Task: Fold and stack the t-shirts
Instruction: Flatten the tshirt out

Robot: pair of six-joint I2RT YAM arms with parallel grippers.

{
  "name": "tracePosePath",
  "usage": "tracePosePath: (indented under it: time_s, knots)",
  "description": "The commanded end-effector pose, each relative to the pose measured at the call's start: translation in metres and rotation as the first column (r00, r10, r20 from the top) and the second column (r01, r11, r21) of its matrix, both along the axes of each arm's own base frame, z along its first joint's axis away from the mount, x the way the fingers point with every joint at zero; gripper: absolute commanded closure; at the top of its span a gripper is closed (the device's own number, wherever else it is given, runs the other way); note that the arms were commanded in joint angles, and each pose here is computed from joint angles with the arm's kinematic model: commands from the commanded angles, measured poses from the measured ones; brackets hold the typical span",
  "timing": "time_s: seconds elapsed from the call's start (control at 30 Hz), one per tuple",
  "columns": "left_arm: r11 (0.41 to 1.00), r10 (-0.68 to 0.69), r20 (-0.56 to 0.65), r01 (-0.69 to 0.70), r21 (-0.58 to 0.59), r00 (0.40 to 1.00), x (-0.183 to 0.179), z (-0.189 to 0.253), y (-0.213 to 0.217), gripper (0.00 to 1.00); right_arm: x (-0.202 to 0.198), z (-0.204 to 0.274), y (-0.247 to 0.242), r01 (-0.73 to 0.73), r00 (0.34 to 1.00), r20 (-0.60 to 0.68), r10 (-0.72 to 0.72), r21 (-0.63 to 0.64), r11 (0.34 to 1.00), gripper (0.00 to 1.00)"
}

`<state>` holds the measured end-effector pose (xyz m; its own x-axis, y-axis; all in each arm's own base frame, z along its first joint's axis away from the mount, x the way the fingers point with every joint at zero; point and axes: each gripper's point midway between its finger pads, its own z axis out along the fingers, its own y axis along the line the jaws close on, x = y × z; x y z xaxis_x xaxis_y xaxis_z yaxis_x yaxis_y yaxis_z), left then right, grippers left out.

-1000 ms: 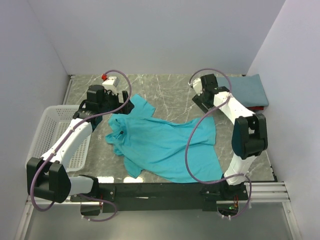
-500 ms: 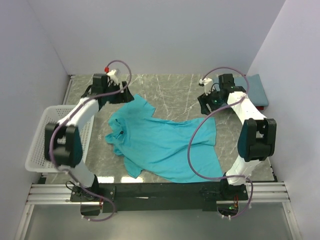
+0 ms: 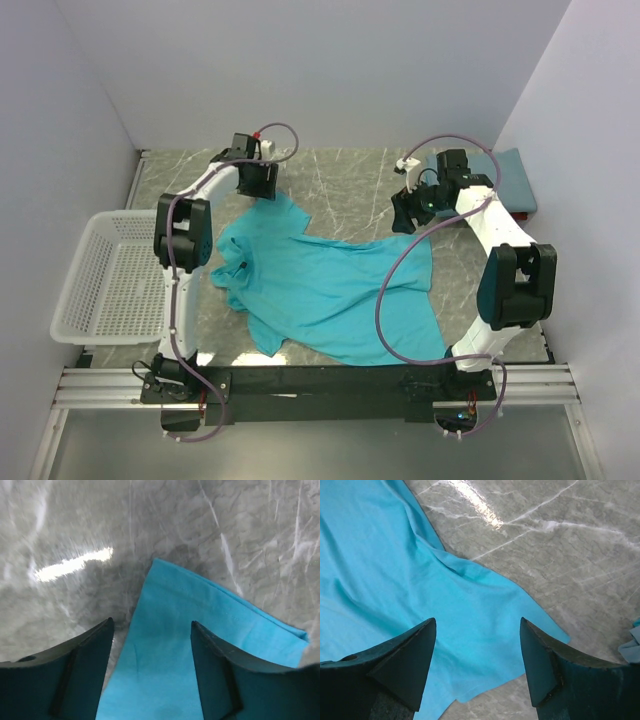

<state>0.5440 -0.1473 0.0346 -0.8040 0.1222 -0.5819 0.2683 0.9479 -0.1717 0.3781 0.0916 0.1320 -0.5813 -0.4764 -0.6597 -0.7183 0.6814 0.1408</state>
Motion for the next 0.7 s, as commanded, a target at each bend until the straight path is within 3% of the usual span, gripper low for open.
tracePosePath:
  time_s: [0.0,0.33,0.5,0.67]
  knots:
    - [0.989,-0.065,0.097,0.051,0.139,0.993,0.019,0.022,0.005,0.34,-0.004,0.013,0.002,-0.006,1.0,0.028,0.005,0.015,1.0,0.26]
    - [0.959,-0.118,0.1,0.087,0.27,0.988,0.034,-0.005,-0.009,0.5,-0.004,0.015,-0.001,0.001,0.999,0.036,-0.001,0.017,1.0,0.25]
    - [0.957,-0.127,0.086,0.1,0.272,0.988,0.033,-0.014,-0.012,0.61,-0.005,0.012,-0.001,-0.001,1.0,0.018,0.001,0.018,1.0,0.25]
    - [0.948,-0.138,0.059,0.115,0.297,0.989,0.026,-0.023,-0.013,0.65,-0.004,0.012,-0.002,0.003,1.0,0.023,-0.004,0.013,1.0,0.25]
